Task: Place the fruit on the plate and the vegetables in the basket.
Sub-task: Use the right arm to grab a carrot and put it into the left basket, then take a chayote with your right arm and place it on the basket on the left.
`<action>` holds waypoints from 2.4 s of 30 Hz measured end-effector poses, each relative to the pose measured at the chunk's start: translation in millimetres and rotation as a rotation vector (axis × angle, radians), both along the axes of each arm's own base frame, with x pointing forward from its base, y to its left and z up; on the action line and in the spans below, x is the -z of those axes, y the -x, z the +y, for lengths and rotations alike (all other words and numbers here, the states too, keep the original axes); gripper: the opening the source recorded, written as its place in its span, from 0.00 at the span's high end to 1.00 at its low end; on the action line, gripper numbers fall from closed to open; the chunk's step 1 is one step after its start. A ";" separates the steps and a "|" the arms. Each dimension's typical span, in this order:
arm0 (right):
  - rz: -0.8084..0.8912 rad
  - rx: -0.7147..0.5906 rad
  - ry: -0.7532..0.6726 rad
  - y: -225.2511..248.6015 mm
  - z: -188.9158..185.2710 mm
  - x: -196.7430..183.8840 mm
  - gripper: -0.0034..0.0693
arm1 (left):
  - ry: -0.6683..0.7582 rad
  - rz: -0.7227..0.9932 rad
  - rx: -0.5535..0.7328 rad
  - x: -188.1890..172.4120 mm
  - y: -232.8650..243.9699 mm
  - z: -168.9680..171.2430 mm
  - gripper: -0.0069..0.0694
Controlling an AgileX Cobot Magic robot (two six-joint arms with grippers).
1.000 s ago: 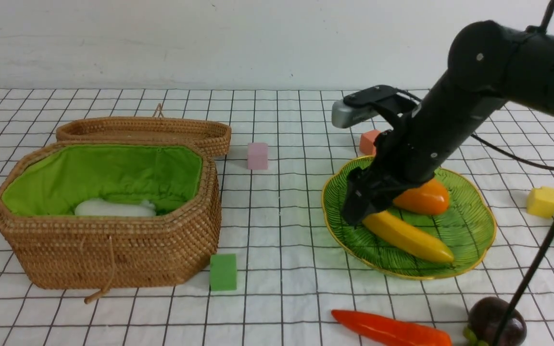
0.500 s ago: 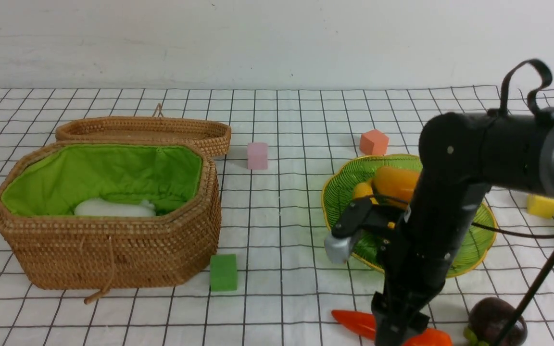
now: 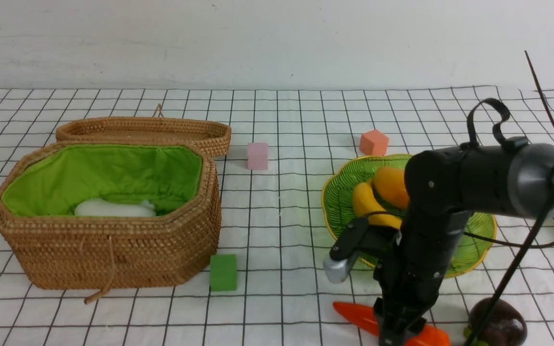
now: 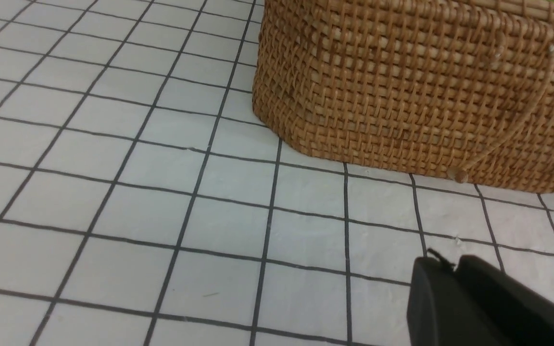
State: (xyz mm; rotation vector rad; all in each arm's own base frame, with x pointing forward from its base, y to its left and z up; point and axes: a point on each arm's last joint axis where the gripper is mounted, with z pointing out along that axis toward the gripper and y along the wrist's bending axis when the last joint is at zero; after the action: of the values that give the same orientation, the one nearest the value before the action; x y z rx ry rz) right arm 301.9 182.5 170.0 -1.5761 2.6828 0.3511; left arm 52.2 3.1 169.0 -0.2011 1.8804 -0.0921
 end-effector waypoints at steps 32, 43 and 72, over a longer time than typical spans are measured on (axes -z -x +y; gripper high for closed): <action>-0.442 -0.086 -0.684 -47.9 176.2 -165.3 0.04 | -0.003 0.001 0.001 0.4 0.0 0.0 0.80; -0.519 0.596 -0.246 -52.5 -104.5 -203.8 0.13 | -0.003 0.001 0.001 0.4 0.0 0.0 0.79; -0.205 1.153 0.082 -82.6 -314.8 5.8 0.33 | -0.003 0.002 0.001 0.4 0.0 0.0 0.76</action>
State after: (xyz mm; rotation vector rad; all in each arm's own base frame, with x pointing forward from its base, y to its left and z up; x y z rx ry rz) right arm 384.5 -132.4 164.2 0.1047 2.8811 0.0255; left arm 52.2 3.1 168.6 -0.1986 1.8827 -0.0898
